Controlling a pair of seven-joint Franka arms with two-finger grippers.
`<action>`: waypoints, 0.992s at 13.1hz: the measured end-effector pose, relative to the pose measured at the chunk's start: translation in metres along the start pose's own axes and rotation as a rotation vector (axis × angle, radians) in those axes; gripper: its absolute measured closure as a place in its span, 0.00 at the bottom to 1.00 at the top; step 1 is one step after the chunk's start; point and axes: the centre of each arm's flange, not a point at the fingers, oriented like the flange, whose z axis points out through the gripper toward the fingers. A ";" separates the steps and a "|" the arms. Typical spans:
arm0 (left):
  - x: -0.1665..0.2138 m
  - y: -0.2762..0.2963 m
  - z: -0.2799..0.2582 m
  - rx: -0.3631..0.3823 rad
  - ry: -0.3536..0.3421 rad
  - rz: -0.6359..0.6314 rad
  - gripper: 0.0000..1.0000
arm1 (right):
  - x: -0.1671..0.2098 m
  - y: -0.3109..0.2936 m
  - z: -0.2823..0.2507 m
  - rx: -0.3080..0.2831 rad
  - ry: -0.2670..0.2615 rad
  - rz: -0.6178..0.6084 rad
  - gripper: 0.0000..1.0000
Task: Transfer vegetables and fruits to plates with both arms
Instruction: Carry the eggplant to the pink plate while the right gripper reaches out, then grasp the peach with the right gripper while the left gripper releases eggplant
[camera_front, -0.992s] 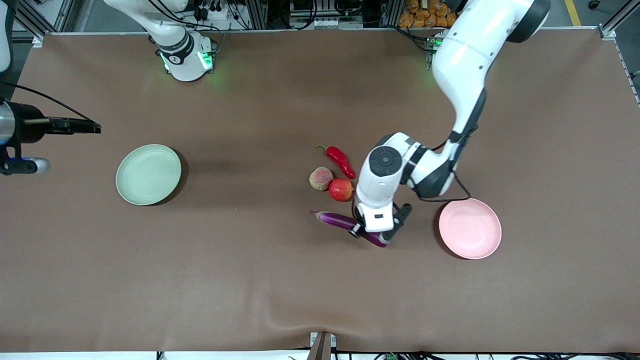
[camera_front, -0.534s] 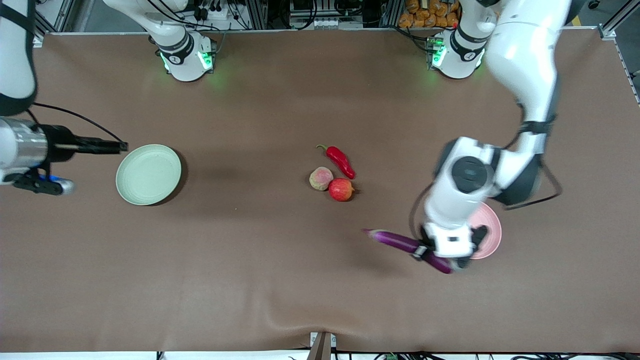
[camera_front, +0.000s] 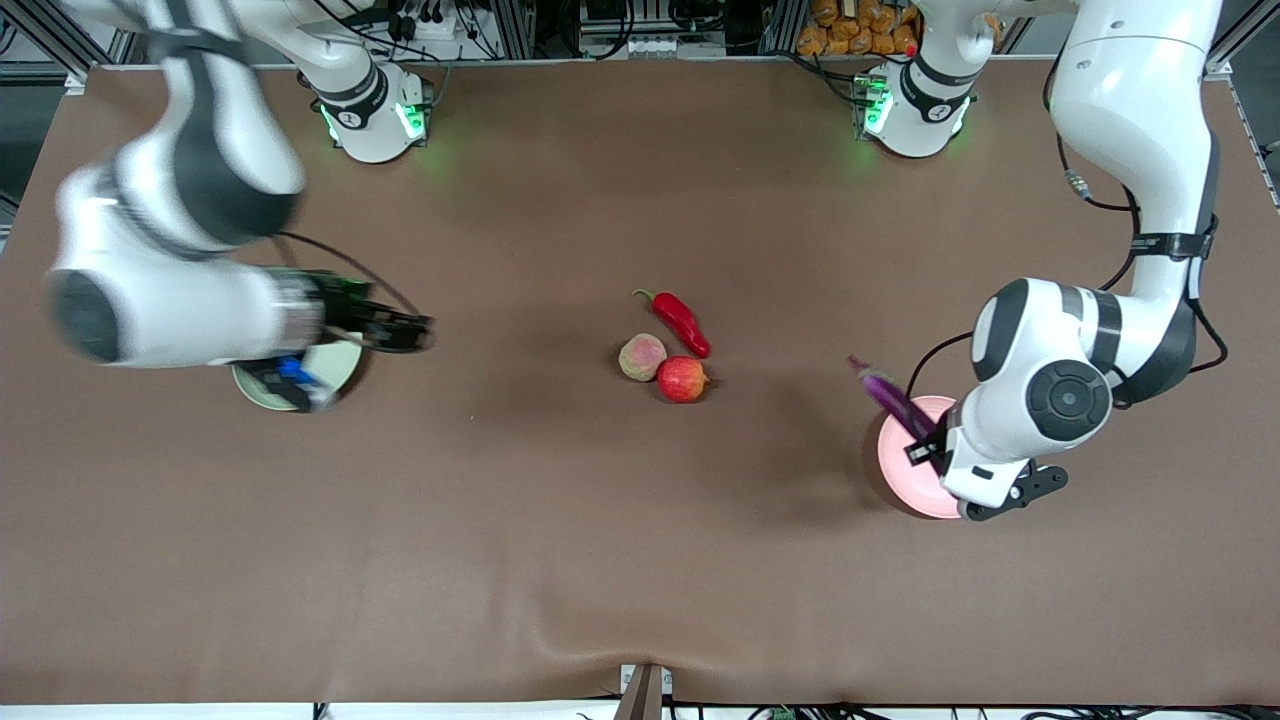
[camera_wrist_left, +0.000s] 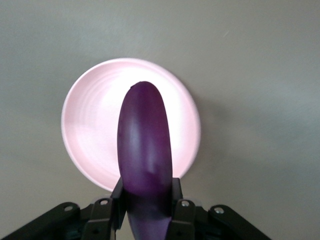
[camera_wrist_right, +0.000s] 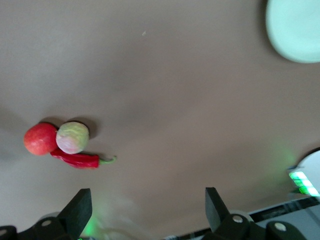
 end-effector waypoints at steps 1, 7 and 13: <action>-0.001 -0.012 0.012 0.009 -0.022 0.043 0.63 | -0.013 -0.020 0.025 0.001 0.021 0.042 0.00; 0.014 -0.076 0.078 -0.021 -0.041 0.230 0.63 | -0.049 -0.100 0.128 0.055 0.110 0.247 0.00; 0.029 -0.076 0.101 -0.052 -0.041 0.269 0.58 | -0.048 -0.145 0.237 0.120 0.169 0.396 0.00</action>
